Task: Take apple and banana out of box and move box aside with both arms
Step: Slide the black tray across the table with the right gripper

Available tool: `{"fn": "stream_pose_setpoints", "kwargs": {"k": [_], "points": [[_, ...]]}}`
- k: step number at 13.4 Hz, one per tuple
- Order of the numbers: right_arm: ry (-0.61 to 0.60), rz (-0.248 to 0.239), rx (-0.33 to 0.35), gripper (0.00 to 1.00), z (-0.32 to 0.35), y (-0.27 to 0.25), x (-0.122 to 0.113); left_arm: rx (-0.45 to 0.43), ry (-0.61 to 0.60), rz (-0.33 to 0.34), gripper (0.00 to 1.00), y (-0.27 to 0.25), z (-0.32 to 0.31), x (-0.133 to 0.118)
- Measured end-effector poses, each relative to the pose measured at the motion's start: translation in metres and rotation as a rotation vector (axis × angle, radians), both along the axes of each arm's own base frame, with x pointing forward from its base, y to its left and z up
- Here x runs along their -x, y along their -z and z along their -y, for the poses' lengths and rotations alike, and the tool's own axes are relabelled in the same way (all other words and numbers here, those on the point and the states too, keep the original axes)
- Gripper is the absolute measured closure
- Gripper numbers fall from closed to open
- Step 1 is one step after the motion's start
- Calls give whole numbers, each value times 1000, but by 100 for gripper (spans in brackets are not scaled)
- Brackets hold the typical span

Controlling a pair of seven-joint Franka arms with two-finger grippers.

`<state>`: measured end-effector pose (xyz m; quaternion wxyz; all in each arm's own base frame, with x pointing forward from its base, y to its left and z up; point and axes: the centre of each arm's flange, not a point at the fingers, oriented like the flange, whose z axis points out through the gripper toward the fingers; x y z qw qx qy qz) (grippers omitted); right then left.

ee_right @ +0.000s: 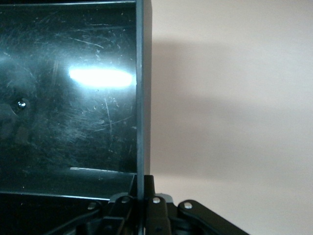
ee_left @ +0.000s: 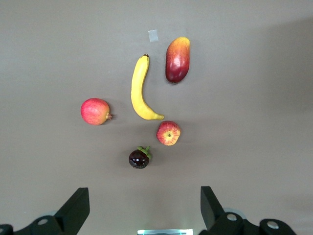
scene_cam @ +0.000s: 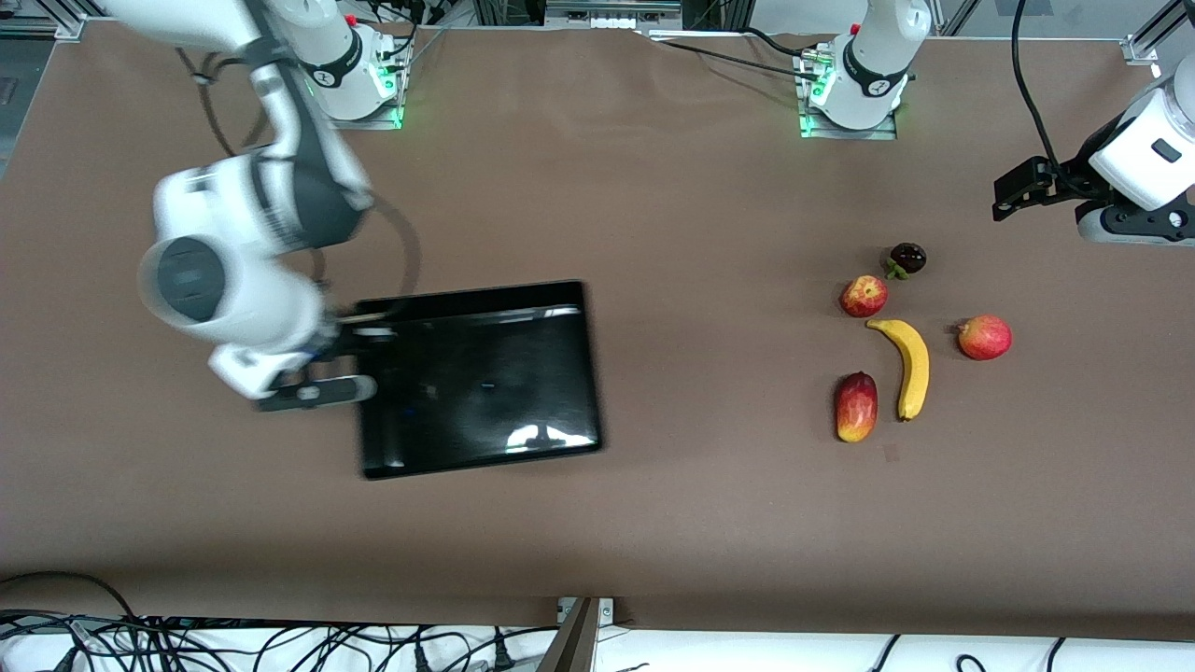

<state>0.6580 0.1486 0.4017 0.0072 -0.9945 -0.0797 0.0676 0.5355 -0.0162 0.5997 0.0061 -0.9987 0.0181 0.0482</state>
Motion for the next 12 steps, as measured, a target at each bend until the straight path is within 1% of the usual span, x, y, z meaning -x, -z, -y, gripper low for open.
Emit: {"fn": "stream_pose_setpoints", "kwargs": {"k": [1, 2, 5, 7, 9, 12], "points": [[-10, -4, -5, 96, 43, 12, -1, 2, -2, 0, 0, 0, -1, 0], [-22, 3, -6, 96, 82, 26, 0, 3, -2, 0, 0, 0, -1, 0], [-75, 49, 20, 96, 171, 79, 14, 4, -3, -1, 0, 0, -1, 0], [-58, 42, 29, 96, 196, 105, 28, 4, -4, -5, 0, 0, -2, 1], [-20, 28, 7, 96, 205, 118, 38, 4, -6, -10, 0, 1, -3, 1], [3, 37, 3, 96, 212, 138, 50, 3, -6, -25, 0, 2, -3, 3]]}}
